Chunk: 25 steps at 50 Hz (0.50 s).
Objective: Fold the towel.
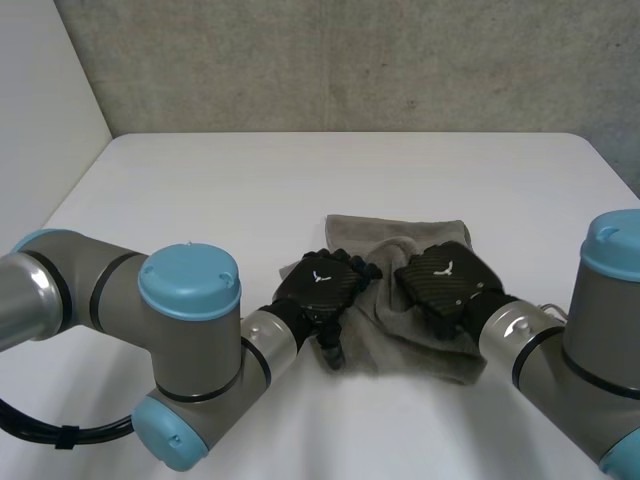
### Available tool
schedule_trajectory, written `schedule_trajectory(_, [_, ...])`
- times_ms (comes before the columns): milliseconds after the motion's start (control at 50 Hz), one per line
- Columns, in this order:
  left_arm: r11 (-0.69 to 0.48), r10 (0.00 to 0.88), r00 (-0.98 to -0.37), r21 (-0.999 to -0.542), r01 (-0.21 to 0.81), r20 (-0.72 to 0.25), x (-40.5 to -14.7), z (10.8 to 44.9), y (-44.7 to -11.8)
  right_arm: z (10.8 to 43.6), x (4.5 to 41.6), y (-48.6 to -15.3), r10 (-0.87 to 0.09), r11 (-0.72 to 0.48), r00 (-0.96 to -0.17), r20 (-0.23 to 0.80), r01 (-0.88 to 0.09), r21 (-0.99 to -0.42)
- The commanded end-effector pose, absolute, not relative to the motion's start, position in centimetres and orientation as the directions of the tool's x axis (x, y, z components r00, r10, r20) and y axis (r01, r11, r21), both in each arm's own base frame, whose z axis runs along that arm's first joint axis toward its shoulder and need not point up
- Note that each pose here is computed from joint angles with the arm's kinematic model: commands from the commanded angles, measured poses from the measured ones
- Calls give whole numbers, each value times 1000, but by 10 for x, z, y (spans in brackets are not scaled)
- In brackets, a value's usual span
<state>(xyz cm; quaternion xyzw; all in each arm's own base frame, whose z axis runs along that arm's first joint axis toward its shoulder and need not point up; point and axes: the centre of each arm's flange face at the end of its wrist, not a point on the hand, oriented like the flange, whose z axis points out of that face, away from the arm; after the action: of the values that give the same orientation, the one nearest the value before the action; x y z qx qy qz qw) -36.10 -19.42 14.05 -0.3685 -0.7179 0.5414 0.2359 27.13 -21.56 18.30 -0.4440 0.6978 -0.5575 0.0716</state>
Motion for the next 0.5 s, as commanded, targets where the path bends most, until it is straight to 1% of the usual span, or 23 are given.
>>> schedule_trajectory(20, [158,785,-617,-944,289,-58,-360,136,-193,184,266,-219,-681,-5,-614,399,-541,-841])
schedule_trajectory(200, [177,792,-609,-933,313,-54,-362,121,-191,183,268,-217,-687,-5,-610,395,-540,-842])
schedule_trajectory(240, [186,799,-599,-927,326,-51,-365,112,-188,182,268,-216,-689,-6,-608,395,-539,-842])
schedule_trajectory(340, [190,809,-585,-920,342,-51,-370,103,-184,182,268,-216,-688,-7,-609,395,-539,-842])
schedule_trajectory(440, [184,815,-577,-922,341,-51,-376,100,-183,182,268,-217,-688,-8,-609,396,-538,-843])
schedule_trajectory(500, [168,804,-591,-929,328,-63,-378,105,-188,182,268,-218,-685,-7,-612,395,-537,-844])
